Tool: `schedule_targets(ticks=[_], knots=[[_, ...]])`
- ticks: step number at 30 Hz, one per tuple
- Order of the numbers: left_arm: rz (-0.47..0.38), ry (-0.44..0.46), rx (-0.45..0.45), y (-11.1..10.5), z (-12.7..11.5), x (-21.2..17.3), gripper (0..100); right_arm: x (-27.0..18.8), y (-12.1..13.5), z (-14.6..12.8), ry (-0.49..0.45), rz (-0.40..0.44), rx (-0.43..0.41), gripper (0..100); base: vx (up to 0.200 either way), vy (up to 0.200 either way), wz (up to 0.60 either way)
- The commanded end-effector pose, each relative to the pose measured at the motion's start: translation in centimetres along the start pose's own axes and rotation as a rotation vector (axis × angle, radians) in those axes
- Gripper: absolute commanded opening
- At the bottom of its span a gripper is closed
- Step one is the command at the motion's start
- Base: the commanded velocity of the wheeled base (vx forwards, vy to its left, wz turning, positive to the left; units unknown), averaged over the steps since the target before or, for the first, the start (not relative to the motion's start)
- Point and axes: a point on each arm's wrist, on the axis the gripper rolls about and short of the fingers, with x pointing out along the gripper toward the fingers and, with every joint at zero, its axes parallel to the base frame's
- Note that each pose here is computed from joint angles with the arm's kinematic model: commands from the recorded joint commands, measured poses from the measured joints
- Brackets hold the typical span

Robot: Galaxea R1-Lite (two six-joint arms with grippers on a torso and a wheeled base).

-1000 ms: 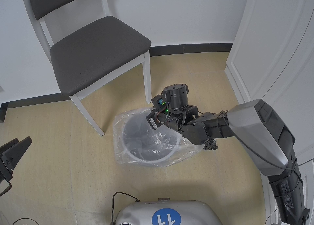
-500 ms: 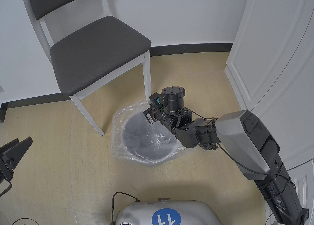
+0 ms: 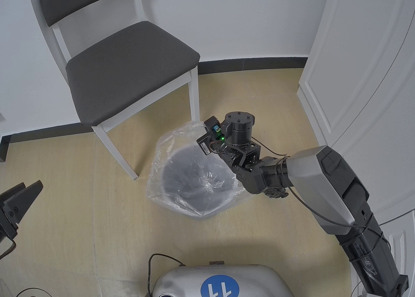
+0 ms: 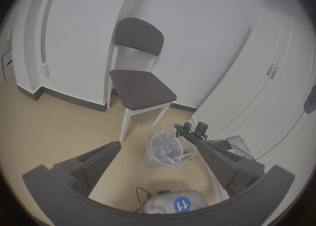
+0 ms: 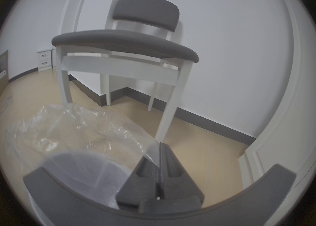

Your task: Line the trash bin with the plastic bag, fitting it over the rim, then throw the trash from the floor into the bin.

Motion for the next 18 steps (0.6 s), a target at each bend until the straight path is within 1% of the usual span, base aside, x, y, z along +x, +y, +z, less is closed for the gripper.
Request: schedule_targets(ticks=[1,4,6,12,18], knots=[[0.001,0.002,-0.001,0.0,0.0,0.0,100,0.3,-0.4,-1.1,0.018,-0.009,-0.009,0,0.0,0.0,0.0],[0.001,0.004,-0.001,0.0,0.0,0.0,100,0.4,-0.5,-1.4,0.024,-0.011,-0.012,0,0.0,0.0,0.0],[0.001,0.002,-0.001,0.0,0.0,0.0,100,0.6,-0.8,-2.2,0.039,-0.017,-0.014,0,0.0,0.0,0.0],[0.002,0.005,0.0,0.1,-0.1,0.1,100,0.7,-1.6,-2.8,0.048,-0.028,-0.016,0,0.0,0.0,0.0],[0.002,0.01,-0.001,0.1,-0.2,0.1,100,1.0,-1.3,-4.3,0.073,-0.017,-0.018,0,0.0,0.0,0.0]])
